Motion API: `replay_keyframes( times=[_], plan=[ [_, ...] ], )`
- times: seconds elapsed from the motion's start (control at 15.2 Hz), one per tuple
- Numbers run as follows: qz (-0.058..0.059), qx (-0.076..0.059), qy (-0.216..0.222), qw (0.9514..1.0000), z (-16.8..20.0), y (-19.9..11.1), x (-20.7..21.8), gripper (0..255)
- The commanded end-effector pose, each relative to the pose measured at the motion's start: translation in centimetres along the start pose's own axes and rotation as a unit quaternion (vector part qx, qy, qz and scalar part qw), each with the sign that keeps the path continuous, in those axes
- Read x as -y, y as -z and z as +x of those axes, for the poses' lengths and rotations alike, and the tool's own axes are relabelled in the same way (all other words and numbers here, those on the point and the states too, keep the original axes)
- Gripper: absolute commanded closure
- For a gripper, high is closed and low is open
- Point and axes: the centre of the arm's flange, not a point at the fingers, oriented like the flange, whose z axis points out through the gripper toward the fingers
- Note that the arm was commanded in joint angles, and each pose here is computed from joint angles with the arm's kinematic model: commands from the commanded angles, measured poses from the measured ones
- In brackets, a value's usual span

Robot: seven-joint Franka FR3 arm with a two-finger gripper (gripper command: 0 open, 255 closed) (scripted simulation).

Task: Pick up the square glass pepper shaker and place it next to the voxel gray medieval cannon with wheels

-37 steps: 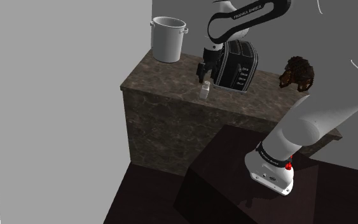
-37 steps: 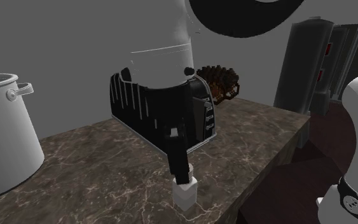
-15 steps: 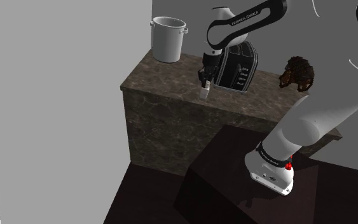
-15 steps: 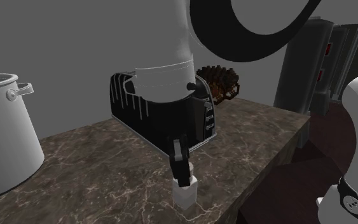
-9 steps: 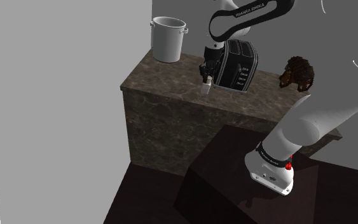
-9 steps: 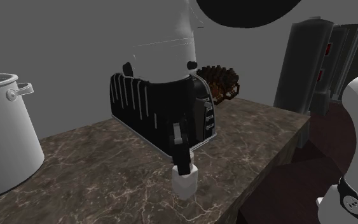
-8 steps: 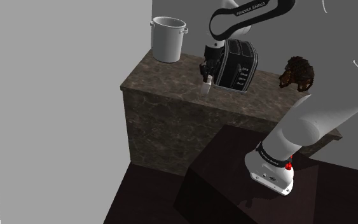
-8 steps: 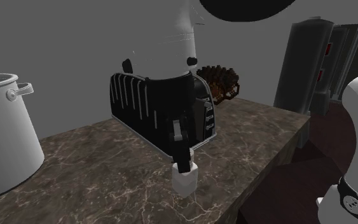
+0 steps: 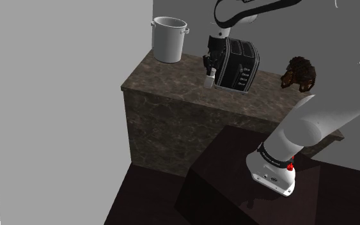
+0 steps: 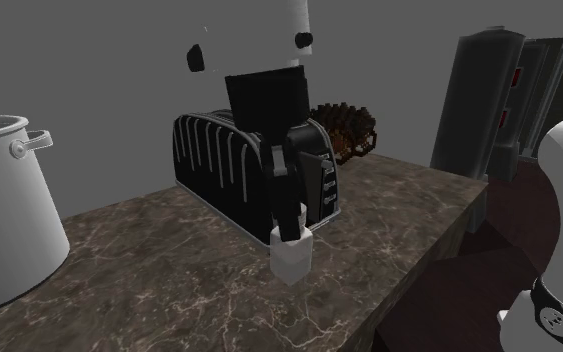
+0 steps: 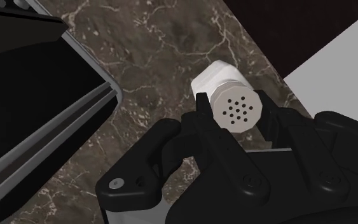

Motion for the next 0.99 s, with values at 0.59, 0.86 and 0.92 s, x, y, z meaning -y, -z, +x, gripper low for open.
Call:
replay_keyframes(
  times=[0.59,0.86,0.92],
  plan=[
    [0.0,0.0,0.0,1.0,-0.8,5.7,0.1,255],
    [0.0,0.0,0.0,1.0,-1.1,7.8,0.1,255],
    [0.0,0.0,0.0,1.0,-1.2,8.3,0.1,255]
  ],
)
